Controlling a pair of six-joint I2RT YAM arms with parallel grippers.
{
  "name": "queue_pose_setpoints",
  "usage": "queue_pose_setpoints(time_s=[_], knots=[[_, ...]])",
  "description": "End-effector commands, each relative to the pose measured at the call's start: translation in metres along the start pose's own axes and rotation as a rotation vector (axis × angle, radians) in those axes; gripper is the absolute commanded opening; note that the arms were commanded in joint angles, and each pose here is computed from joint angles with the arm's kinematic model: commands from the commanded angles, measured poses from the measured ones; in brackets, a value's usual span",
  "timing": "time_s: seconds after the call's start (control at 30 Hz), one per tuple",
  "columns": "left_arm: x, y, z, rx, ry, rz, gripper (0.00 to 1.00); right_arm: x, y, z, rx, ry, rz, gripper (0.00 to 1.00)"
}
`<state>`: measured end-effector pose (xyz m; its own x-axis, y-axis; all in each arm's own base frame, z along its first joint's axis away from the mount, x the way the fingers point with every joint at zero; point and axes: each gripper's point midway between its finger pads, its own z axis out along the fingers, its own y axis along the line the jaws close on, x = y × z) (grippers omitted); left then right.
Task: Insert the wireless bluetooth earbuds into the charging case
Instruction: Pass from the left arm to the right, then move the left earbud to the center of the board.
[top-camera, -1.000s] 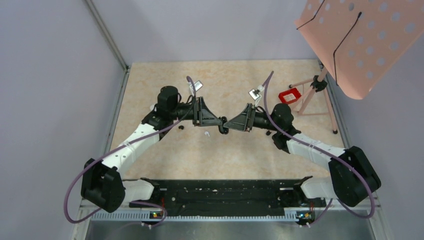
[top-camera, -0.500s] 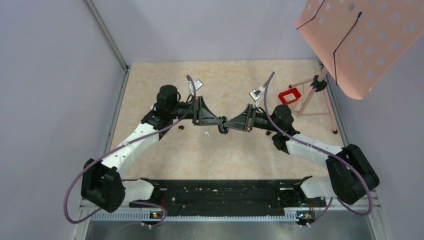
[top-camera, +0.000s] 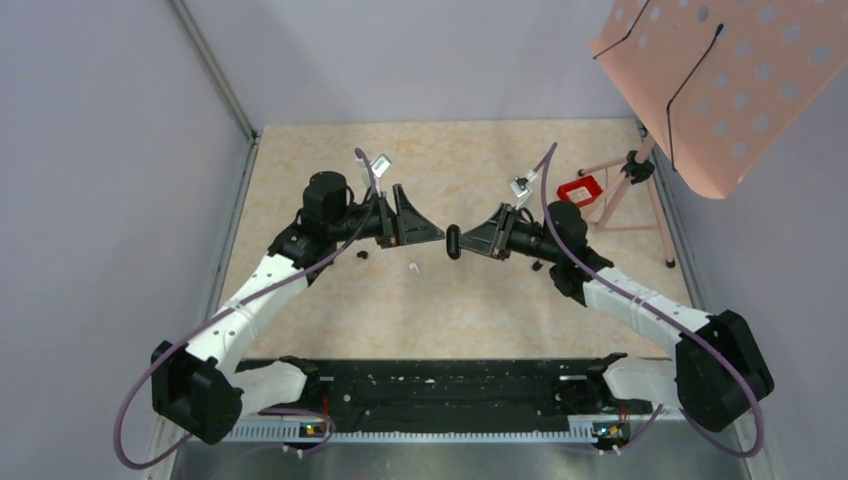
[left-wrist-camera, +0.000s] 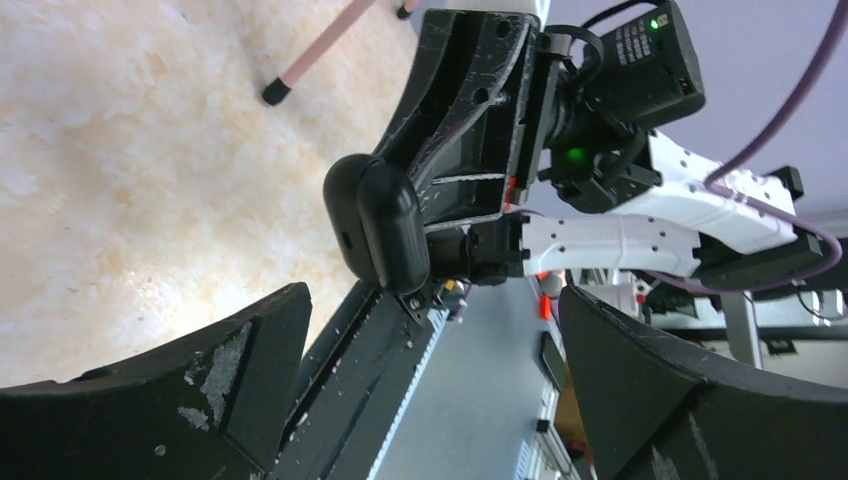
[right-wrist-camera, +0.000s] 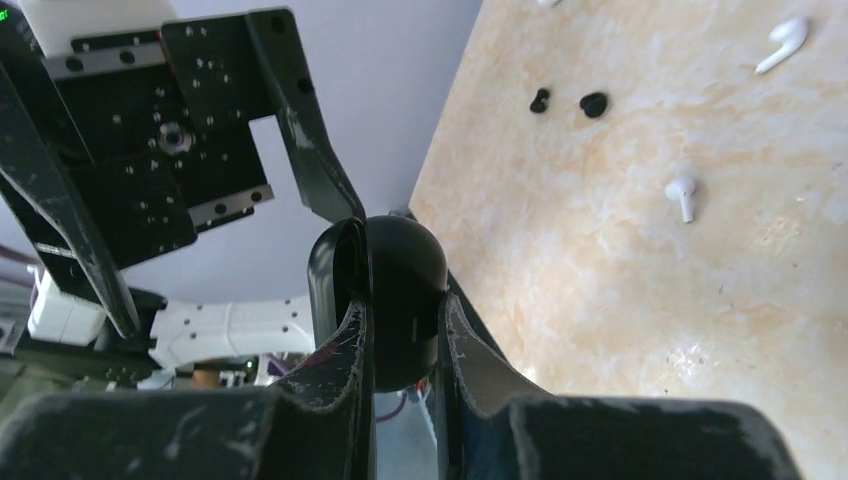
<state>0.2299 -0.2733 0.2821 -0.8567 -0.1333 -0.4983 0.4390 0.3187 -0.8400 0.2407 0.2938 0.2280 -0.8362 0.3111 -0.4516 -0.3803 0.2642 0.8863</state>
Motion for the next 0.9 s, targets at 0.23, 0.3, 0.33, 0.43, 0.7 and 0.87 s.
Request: queue_pose_setpoints(time_s=[0.23, 0.3, 0.33, 0.43, 0.7, 0.87], knots=[[-0.008, 0.003, 0.001, -0.132, -0.128, 0.093, 0.99, -0.03, 0.012, -0.005, 0.098, -0.088, -0.104, 0.0], [-0.013, 0.01, -0.003, -0.182, -0.165, 0.098, 0.99, -0.03, 0.009, -0.006, 0.109, -0.089, -0.101, 0.0], [-0.017, 0.016, -0.007, -0.226, -0.196, 0.095, 0.99, -0.029, 0.007, -0.006, 0.118, -0.088, -0.098, 0.0], [-0.031, 0.042, -0.029, -0.401, -0.319, 0.064, 0.95, -0.029, 0.001, -0.009, 0.15, -0.095, -0.103, 0.0], [-0.013, 0.164, -0.102, -0.996, -0.384, -0.282, 0.58, -0.03, -0.001, -0.013, 0.175, -0.111, -0.118, 0.0], [0.007, 0.211, -0.117, -1.235, -0.402, -0.451, 0.54, -0.031, 0.0, -0.014, 0.175, -0.111, -0.125, 0.0]])
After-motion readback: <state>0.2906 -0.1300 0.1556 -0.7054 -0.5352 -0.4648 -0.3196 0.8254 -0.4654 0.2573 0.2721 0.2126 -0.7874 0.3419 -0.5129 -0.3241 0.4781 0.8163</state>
